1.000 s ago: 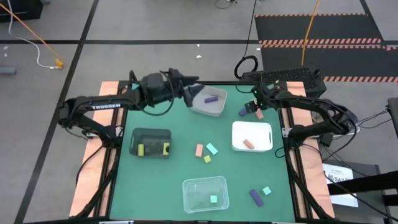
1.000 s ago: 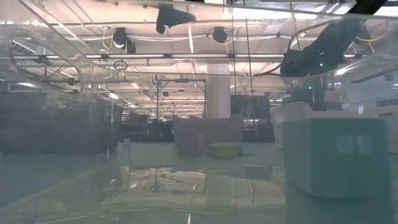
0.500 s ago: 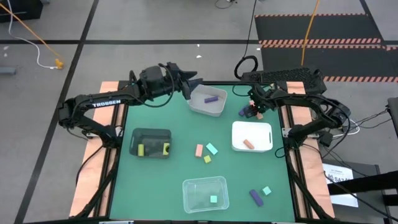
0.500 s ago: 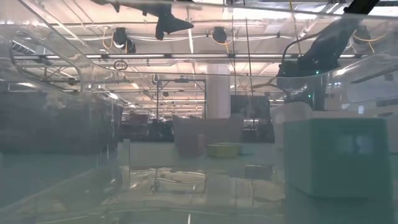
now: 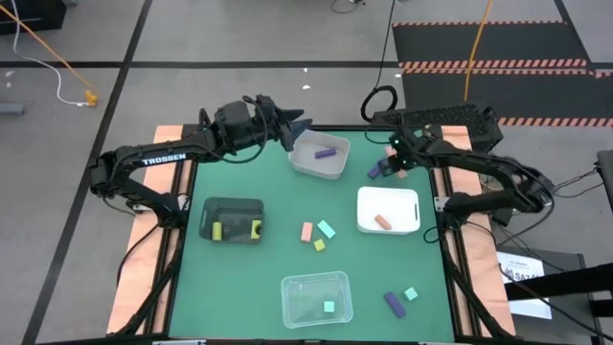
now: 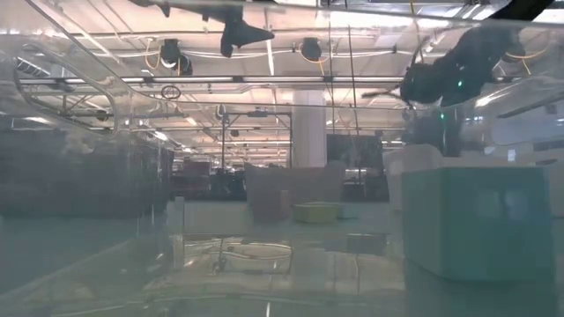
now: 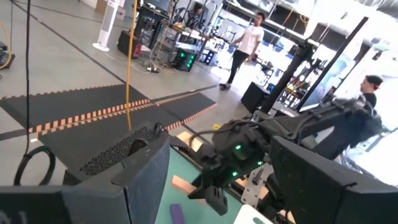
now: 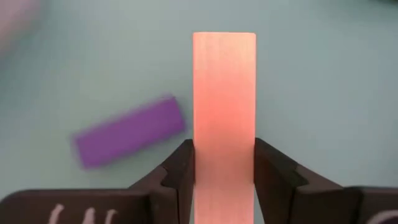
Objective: Sort & place blocks by color
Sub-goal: Put the right pink block into the white bin
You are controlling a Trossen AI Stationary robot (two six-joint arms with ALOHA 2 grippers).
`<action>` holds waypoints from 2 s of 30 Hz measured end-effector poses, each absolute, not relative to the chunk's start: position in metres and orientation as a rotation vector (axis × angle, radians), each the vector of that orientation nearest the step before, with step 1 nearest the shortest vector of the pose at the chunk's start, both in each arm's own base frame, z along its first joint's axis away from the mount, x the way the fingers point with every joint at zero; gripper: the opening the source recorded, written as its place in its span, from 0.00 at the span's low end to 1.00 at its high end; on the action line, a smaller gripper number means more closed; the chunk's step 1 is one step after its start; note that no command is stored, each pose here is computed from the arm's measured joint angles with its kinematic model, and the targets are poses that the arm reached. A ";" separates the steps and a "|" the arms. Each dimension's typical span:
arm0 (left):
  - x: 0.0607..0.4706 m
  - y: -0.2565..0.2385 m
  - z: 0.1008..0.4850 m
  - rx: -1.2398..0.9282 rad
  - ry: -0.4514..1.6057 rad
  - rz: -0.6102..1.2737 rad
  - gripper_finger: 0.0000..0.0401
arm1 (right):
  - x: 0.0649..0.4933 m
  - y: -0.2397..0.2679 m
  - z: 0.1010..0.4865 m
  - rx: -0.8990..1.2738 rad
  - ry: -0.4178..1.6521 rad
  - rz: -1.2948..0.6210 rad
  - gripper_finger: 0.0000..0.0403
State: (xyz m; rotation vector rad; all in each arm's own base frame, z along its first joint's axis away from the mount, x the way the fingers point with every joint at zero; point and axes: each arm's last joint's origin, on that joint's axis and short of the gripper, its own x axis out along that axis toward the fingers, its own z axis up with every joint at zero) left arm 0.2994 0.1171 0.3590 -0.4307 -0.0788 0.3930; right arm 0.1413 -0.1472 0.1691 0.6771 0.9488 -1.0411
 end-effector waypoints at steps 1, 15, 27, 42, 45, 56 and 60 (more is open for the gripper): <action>0.299 0.117 0.360 -0.437 -0.086 0.391 0.68 | 0.141 -0.147 0.175 0.672 0.897 -1.035 0.28; 0.303 0.107 0.362 -0.586 -0.127 0.345 0.68 | 0.154 -0.117 0.287 0.484 0.023 -0.337 0.28; 0.314 0.068 0.360 -0.605 -0.078 0.227 0.68 | 0.170 -0.070 0.321 0.419 -0.188 0.069 0.28; 0.320 0.016 0.344 -0.770 0.133 0.109 0.68 | 0.165 -0.039 0.253 0.818 0.553 0.051 0.28; 0.319 0.000 0.336 -0.790 0.225 0.125 0.68 | 0.152 -0.035 0.235 0.817 0.761 -0.084 0.28; 0.332 -0.045 0.288 -0.880 0.491 0.220 0.68 | 0.122 -0.023 0.211 0.695 1.162 -0.346 0.28; 0.344 -0.054 0.261 -0.913 0.585 0.254 0.68 | 0.123 -0.023 0.211 0.692 1.153 -0.340 0.30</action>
